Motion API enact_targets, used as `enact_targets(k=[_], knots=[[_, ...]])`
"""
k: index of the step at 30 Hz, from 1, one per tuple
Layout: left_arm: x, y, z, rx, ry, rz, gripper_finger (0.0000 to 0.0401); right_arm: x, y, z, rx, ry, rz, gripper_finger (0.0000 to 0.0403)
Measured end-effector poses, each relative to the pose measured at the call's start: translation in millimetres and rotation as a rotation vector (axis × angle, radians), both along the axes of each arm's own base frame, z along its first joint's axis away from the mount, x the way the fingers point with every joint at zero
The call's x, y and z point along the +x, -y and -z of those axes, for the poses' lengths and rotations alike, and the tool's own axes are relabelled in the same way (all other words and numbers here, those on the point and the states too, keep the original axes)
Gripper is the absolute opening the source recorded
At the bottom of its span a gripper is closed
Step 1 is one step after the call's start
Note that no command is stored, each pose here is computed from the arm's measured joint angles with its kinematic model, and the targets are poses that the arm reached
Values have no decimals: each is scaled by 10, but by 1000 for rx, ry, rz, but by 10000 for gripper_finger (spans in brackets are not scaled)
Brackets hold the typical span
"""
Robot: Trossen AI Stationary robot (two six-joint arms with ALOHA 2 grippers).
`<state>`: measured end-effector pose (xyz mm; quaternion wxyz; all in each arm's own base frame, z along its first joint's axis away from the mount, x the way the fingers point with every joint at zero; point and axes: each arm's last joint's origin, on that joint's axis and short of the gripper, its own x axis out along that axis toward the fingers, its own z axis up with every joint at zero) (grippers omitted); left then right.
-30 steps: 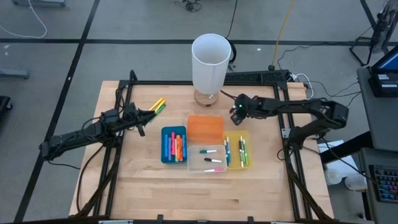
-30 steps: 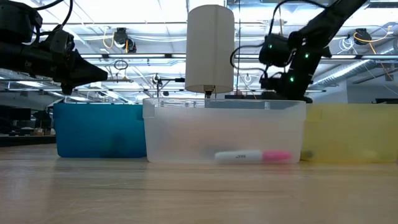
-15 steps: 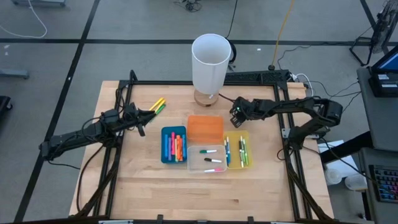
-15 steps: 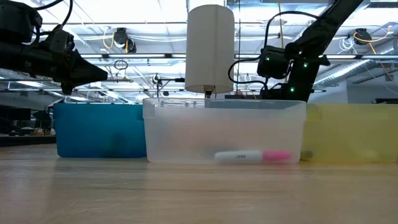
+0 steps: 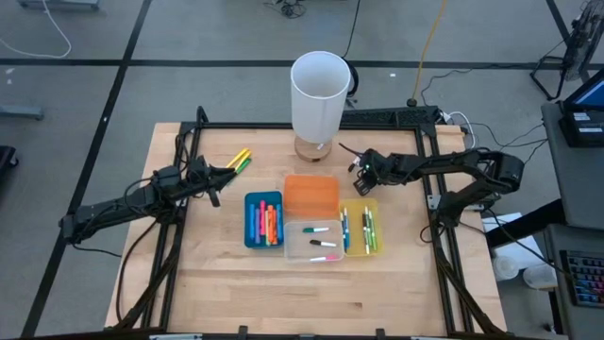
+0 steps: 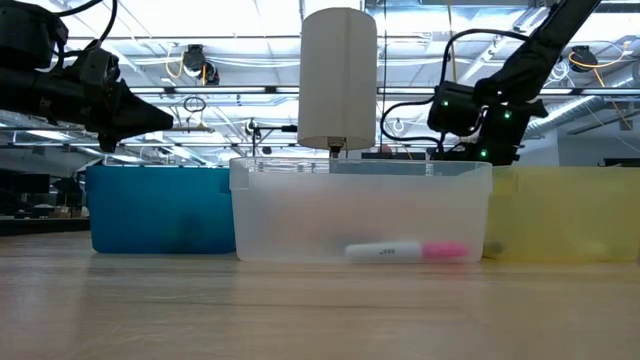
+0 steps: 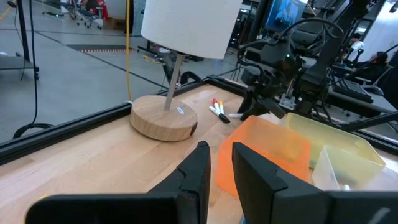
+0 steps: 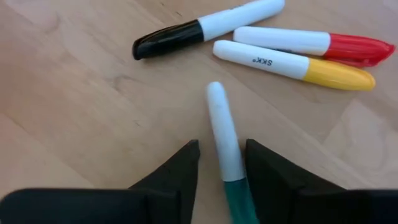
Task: Pick & Place Markers
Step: Put the small green highlighter pen into the transparent bin
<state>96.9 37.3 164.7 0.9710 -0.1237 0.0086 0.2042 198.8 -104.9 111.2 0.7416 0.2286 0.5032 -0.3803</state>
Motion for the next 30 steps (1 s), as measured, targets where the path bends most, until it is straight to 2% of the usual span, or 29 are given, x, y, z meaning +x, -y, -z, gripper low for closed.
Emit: enact_targets(k=[7,12,18,21,26,30], knots=[[0,0,0,0,0,0,72,-17,-11,22,-12,-36,-86,25],[0,0,0,0,0,0,72,-9,-6,-15,-34,-22,-116,24],[0,0,0,0,0,0,72,-49,-68,-252,-86,71,-163,23],[0,0,0,0,0,0,72,-8,-91,-507,-178,213,-194,23],[0,0,0,0,0,0,72,-23,-192,-768,-264,352,-267,23],[0,0,0,0,0,0,72,61,-333,-894,-212,516,-403,22]])
